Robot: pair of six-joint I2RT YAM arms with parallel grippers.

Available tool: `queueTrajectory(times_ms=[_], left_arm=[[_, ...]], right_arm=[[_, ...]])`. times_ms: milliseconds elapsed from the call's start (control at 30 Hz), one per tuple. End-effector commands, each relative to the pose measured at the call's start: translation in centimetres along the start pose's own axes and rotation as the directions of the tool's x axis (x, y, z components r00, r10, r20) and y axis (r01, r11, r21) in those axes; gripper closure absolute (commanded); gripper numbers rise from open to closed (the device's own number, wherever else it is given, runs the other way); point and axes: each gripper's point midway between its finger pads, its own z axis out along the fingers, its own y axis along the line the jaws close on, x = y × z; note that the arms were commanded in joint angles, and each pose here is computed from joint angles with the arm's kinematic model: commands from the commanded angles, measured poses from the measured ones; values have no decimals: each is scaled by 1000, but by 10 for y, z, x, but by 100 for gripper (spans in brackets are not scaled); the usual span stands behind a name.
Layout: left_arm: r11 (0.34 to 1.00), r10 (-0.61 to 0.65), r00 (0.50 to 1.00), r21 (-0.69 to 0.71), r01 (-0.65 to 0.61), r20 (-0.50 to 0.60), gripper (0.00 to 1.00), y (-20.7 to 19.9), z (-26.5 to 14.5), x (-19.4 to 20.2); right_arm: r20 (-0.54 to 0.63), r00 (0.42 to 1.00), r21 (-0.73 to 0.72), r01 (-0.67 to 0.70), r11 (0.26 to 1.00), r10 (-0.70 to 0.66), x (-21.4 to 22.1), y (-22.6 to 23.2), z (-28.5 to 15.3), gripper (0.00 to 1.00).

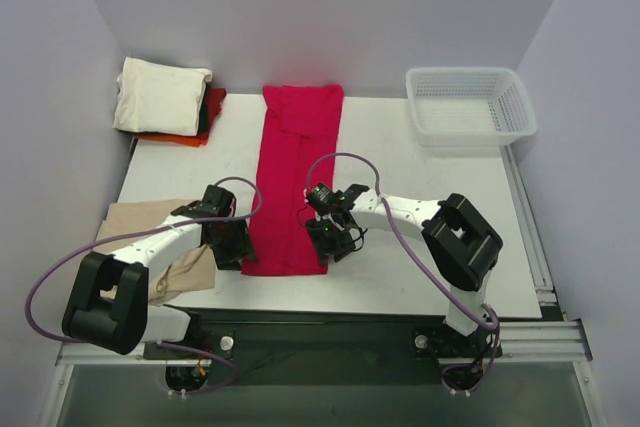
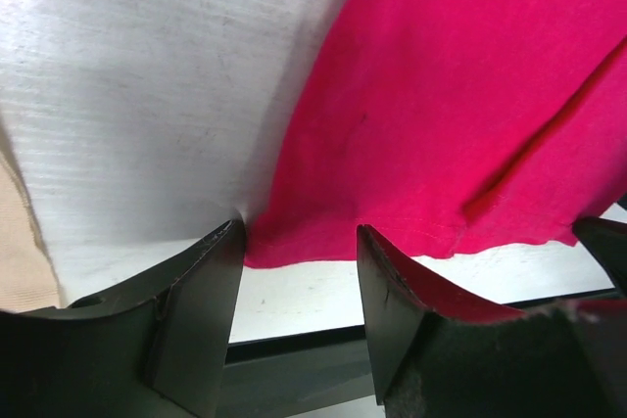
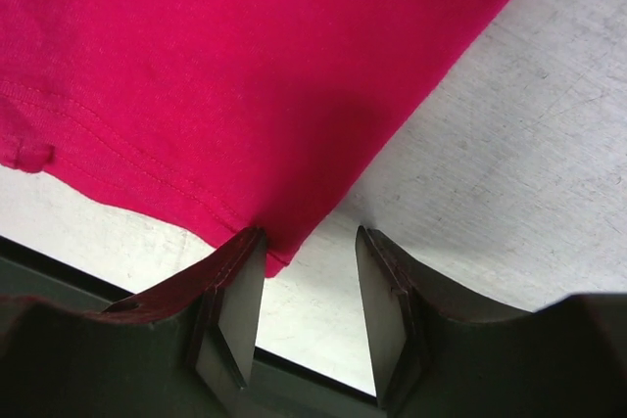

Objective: Fold and stack the t-shirts
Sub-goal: Grab the bottom of the folded rectangular tshirt with both arms

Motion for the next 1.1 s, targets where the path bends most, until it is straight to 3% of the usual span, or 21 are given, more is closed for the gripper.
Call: queueTrajectory(times_ms=[0, 500, 833, 933, 1000, 1067], left_arm=[[1000, -13, 1000, 1, 13, 24, 40, 3, 13, -4], [988, -32, 999, -152, 31, -7, 43, 31, 17, 2], [977, -52, 998, -207, 46, -25, 56, 40, 18, 7], [978, -51, 998, -205, 44, -25, 66, 40, 18, 7], [979, -50, 998, -201, 43, -28, 74, 39, 19, 7], [980, -48, 998, -196, 40, -34, 80, 39, 20, 8]], right_arm=[[-22, 1000, -21, 22, 1000, -23, 1, 7, -6, 58], [-50, 997, -43, 63, 997, -65, 6, 17, -7, 59], [-96, 993, -39, 65, 997, -69, 16, 14, -2, 60], [-112, 991, -41, 67, 997, -72, 18, 14, 1, 71], [-121, 990, -43, 67, 997, -72, 20, 14, 2, 90], [-130, 989, -39, 69, 997, -73, 22, 13, 3, 98]])
